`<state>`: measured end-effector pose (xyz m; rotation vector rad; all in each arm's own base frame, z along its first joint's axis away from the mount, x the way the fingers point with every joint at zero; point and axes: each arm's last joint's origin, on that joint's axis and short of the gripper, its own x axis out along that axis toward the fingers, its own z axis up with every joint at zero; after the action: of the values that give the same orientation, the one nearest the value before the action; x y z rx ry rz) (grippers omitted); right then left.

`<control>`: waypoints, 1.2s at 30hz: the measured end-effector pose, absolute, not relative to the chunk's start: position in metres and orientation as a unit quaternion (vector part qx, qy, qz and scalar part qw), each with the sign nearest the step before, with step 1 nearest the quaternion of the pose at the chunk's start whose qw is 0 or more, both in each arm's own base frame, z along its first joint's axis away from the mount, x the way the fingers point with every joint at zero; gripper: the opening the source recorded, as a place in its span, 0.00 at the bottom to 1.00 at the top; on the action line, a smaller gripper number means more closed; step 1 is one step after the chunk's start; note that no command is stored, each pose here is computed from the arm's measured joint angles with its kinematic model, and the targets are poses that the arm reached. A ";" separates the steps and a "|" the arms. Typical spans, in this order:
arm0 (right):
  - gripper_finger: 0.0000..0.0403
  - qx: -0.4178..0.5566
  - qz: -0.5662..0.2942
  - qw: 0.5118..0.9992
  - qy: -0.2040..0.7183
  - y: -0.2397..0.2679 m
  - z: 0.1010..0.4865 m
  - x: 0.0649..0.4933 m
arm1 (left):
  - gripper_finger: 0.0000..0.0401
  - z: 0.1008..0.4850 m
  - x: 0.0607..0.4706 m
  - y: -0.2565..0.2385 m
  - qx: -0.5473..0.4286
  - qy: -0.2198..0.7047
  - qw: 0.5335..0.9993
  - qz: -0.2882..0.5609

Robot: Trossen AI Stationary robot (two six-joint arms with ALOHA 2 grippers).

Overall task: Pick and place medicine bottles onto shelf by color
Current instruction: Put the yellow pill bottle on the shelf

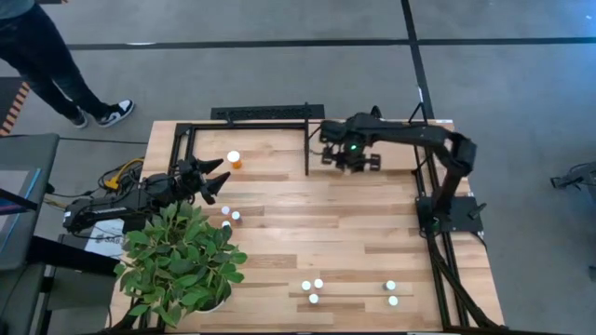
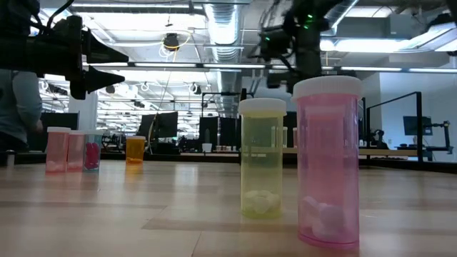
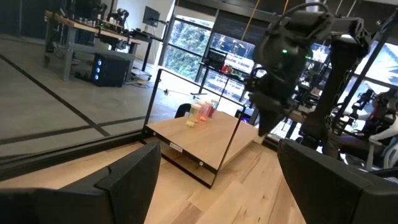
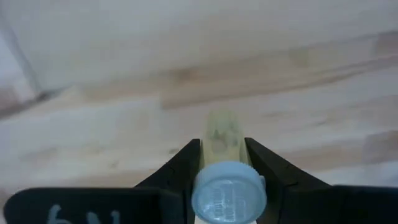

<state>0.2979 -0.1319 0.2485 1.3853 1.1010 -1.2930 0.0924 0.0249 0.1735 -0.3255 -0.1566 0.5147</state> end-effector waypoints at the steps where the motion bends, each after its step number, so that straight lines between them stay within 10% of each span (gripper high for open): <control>1: 0.31 0.564 -0.533 0.454 0.437 -0.137 0.248 0.289 | 0.78 0.174 0.092 0.025 -0.160 -0.077 0.951 0.253; 36: 0.32 0.597 -0.588 0.458 0.299 -0.237 0.210 0.237 | 0.78 0.173 0.092 0.025 -0.160 -0.077 0.951 0.253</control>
<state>0.2375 -0.2368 0.2099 1.4701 0.7361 -1.4480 0.0925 0.0249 0.1734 -0.3255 -0.1561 0.5148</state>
